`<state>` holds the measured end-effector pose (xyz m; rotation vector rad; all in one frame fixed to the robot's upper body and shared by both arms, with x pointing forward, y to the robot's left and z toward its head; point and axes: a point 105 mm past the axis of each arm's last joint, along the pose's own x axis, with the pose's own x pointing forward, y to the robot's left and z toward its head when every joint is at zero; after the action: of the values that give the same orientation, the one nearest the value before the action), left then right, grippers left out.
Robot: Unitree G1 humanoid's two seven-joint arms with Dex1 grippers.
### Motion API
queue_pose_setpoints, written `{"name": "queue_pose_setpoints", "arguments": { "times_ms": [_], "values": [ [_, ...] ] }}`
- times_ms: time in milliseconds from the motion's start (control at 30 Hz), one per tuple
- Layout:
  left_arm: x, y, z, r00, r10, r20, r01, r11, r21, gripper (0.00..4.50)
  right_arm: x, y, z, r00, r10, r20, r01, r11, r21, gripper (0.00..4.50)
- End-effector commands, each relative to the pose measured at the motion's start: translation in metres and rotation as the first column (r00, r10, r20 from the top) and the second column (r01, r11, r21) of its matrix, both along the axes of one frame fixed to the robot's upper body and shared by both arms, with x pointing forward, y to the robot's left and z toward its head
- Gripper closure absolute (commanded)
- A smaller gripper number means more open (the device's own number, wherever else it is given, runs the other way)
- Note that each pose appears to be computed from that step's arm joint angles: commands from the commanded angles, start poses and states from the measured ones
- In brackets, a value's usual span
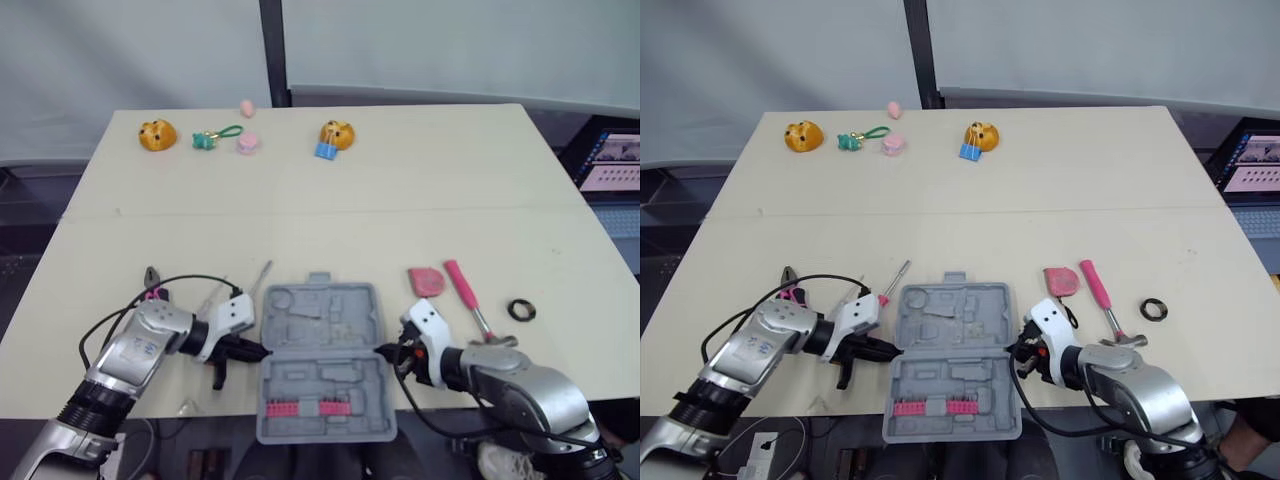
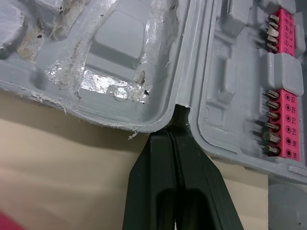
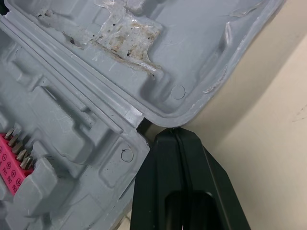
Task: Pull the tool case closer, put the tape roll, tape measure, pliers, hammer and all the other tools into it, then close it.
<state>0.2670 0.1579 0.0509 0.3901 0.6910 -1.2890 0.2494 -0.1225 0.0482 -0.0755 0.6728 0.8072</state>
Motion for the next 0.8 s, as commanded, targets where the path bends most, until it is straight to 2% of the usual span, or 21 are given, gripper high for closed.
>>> {"name": "queue_pose_setpoints", "arguments": {
  "times_ms": [33, 267, 433, 533, 667, 733, 800],
  "values": [
    [0.005, 0.002, 0.007, 1.0, 0.0, 0.03, 0.0, 1.0, -0.005, 4.5, 0.002, 0.002, 0.011, 0.999, 0.012, 0.041, -0.013, 1.0, 0.013, 4.47],
    [0.006, 0.011, 0.011, 1.0, 0.019, 0.007, -0.019, 1.0, -0.003, 4.5, 0.0, -0.006, 0.012, 0.999, 0.005, 0.041, -0.005, 1.0, -0.003, 4.47],
    [0.001, 0.029, 0.036, 0.998, 0.062, -0.03, -0.064, 0.997, -0.052, 4.5, -0.003, -0.02, 0.02, 0.999, 0.003, 0.052, -0.002, 0.999, -0.032, 4.47],
    [-0.005, 0.037, 0.059, 0.997, 0.066, -0.034, -0.07, 0.989, -0.131, 4.5, -0.009, -0.031, 0.026, 0.998, 0.007, 0.06, -0.003, 0.999, -0.055, 4.47],
    [-0.016, 0.049, 0.098, 0.991, 0.135, 0.012, -0.125, 0.943, -0.309, 4.5, -0.025, -0.039, 0.049, 0.996, 0.039, 0.08, -0.038, 0.999, -0.012, 4.47],
    [-0.018, 0.061, 0.105, 0.972, 0.235, 0.01, -0.215, 0.907, -0.361, 4.5, -0.036, -0.042, 0.057, 0.994, 0.065, 0.088, -0.065, 0.998, -0.002, 4.47],
    [-0.029, 0.071, 0.109, 0.961, 0.27, 0.06, -0.222, 0.883, -0.414, 4.5, -0.047, -0.045, 0.063, 0.989, 0.095, 0.112, -0.096, 0.995, 0.004, 4.47]
  ]
}}
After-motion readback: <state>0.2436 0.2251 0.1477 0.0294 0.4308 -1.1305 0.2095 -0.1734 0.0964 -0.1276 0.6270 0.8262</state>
